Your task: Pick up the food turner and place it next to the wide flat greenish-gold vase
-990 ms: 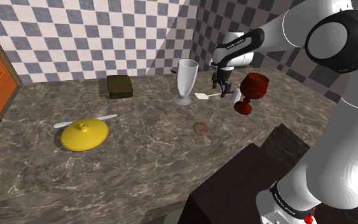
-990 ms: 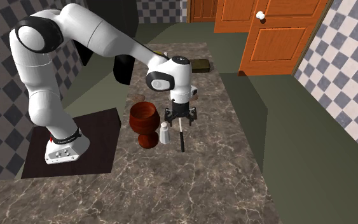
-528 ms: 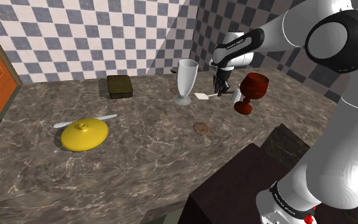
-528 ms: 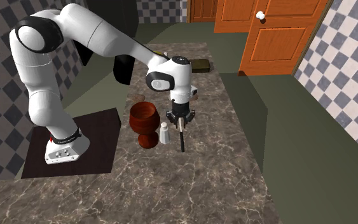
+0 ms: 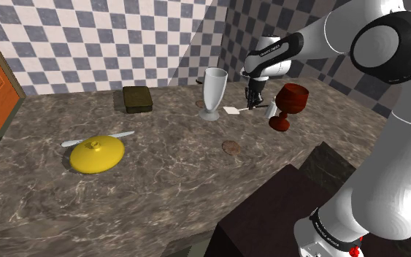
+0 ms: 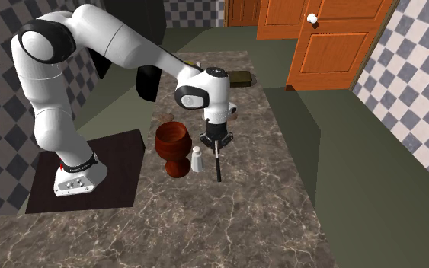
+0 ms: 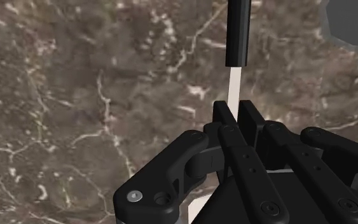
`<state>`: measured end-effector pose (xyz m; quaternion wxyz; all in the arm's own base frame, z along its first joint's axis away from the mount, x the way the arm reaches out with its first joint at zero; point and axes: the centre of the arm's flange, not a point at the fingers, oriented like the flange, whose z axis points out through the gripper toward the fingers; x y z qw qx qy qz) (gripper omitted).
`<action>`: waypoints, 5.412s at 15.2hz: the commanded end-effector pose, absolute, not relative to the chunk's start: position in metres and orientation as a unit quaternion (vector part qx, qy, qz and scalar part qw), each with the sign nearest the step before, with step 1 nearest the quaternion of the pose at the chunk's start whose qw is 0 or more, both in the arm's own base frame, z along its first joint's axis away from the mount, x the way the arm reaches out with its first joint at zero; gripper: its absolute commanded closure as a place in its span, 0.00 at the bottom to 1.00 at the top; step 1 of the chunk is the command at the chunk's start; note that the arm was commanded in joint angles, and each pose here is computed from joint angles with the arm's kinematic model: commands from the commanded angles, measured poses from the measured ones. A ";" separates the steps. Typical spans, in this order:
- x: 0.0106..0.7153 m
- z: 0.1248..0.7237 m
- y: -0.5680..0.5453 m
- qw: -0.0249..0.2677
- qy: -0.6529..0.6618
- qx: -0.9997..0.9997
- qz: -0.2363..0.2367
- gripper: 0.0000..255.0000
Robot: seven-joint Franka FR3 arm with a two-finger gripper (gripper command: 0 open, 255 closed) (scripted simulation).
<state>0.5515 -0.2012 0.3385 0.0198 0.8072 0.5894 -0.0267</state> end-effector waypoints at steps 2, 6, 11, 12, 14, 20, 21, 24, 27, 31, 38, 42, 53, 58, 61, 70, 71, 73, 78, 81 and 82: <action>0.551 0.349 -0.201 0.020 0.589 0.807 -0.027 1.00; 0.551 0.370 -0.201 0.020 0.589 0.807 -0.027 1.00; 0.551 0.397 -0.201 0.020 0.589 0.807 -0.027 1.00; 0.551 0.402 -0.201 0.020 0.589 0.807 -0.027 1.00; 0.551 0.412 -0.201 0.020 0.589 0.807 -0.027 1.00; 0.551 0.444 -0.201 0.020 0.589 0.807 -0.027 1.00; 0.551 0.449 -0.201 0.020 0.589 0.807 -0.027 1.00; 0.551 0.465 -0.201 0.020 0.589 0.807 -0.027 1.00; 0.551 0.479 -0.201 0.020 0.589 0.807 -0.027 1.00; 0.542 0.479 -0.149 0.020 0.589 0.807 -0.027 1.00; 0.525 0.479 -0.058 0.020 0.589 0.807 -0.027 1.00; 0.515 0.480 -0.006 0.020 0.589 0.807 -0.027 1.00; 0.488 0.480 0.136 0.020 0.589 0.807 -0.027 1.00; 0.476 0.480 0.201 0.020 0.589 0.807 -0.027 1.00; 0.468 0.480 0.240 0.020 0.589 0.807 -0.027 1.00; 0.446 0.480 0.357 0.020 0.589 0.807 -0.027 1.00; 0.444 0.480 0.370 0.020 0.589 0.807 -0.027 1.00; 0.442 0.475 0.382 0.020 0.589 0.807 -0.027 1.00; 0.442 0.448 0.382 0.020 0.589 0.807 -0.027 1.00; 0.442 0.432 0.382 0.020 0.589 0.807 -0.027 1.00; 0.442 0.427 0.382 0.020 0.589 0.807 -0.027 1.00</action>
